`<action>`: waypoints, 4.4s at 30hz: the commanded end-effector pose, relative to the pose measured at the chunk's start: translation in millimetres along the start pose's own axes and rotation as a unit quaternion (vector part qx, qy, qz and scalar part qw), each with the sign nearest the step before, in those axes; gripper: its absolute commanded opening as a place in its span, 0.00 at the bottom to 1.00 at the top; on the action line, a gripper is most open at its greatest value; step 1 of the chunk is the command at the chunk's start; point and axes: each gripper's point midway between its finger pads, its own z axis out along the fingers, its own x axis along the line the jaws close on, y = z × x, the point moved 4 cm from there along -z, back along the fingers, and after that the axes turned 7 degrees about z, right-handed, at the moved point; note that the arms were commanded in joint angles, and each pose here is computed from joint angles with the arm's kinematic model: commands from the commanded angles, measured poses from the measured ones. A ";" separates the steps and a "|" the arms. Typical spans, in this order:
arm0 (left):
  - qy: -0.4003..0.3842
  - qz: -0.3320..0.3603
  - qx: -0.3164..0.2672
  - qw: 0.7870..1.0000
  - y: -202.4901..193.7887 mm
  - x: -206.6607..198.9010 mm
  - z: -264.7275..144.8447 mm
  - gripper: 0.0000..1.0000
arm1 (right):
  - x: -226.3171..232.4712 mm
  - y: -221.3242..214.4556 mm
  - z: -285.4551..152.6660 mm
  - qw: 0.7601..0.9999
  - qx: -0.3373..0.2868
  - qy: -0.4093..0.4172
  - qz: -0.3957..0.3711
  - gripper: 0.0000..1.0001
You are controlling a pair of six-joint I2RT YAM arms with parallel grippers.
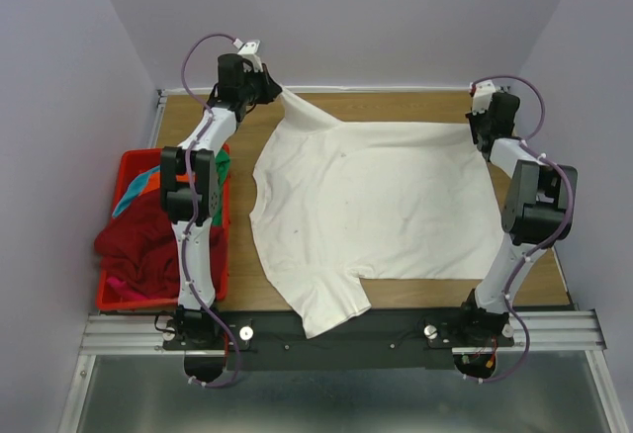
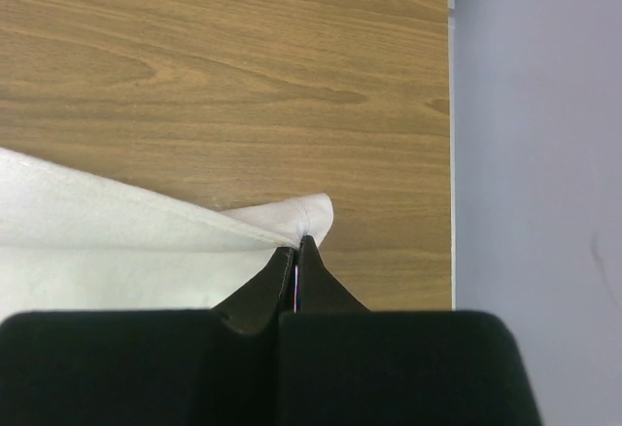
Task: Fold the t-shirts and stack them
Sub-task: Fold the tshirt
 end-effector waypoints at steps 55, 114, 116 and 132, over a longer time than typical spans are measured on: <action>0.038 0.040 -0.032 0.998 -2.7 -73.1 -134.3 0.00 | -7.5 -17.8 -22.9 1.000 0.007 -0.001 -0.009 0.00; 0.101 -0.044 0.028 0.994 -106.6 -109.0 -195.7 0.02 | -3.2 -71.1 -63.7 0.998 0.040 0.014 -0.050 0.04; 0.115 -0.063 0.041 0.990 -124.2 -107.2 -204.0 0.26 | -3.2 -74.1 -69.5 0.997 0.041 0.015 -0.061 0.30; 0.143 -0.074 -0.069 0.984 -56.2 -108.9 -244.7 0.83 | 37.0 -51.3 -117.1 0.979 0.010 0.195 -0.064 0.87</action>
